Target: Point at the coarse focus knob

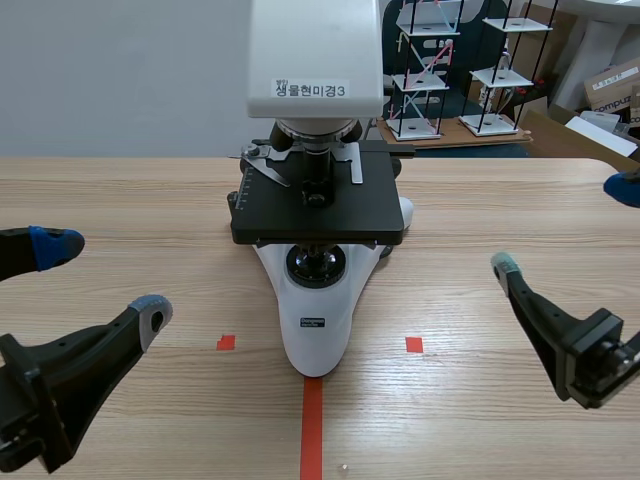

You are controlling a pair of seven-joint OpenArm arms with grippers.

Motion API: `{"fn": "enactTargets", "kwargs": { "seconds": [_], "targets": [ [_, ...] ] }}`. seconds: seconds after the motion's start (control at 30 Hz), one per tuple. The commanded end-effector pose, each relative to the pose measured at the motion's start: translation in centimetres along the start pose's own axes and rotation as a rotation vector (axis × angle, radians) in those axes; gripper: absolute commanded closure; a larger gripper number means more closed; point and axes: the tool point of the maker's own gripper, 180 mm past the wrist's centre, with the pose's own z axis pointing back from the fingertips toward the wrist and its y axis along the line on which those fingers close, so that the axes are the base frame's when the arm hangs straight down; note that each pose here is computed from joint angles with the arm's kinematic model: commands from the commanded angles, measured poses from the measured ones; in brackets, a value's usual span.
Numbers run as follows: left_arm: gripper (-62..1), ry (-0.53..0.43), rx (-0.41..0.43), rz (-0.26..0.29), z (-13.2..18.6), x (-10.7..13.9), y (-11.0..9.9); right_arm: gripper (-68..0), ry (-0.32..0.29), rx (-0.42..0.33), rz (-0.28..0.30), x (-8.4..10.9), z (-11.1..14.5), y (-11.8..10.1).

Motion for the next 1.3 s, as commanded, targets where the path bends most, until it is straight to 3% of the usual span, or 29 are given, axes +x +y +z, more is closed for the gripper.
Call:
{"fn": "enactTargets", "kwargs": {
  "seconds": [0.0, 0.8, 1.07, 1.13, 1.27],
  "targets": [
    [-62.0, -0.038, -0.006, -0.001, -0.1, 1.1, -0.3, -67.9, -0.030, 0.006, 0.021, 0.9, -0.1, -0.1],
    [-62.0, -0.038, -0.006, -0.001, -0.1, 1.1, -0.3, -67.8, -0.029, 0.002, 0.024, 0.9, -0.1, -0.2],
    [-61.9, -0.037, -0.007, -0.003, -0.1, 1.1, -0.3, -67.5, -0.043, -0.012, 0.058, 1.5, -0.6, -1.5],
    [-62.0, -0.037, -0.007, -0.003, -0.1, 1.1, -0.3, -61.9, -0.035, -0.009, 0.080, 1.5, -0.9, -1.9],
    [-62.0, -0.037, -0.007, -0.003, -0.1, 1.1, -0.3, -36.9, -0.040, -0.016, 0.129, 1.8, -1.8, -3.2]
  ]
}}
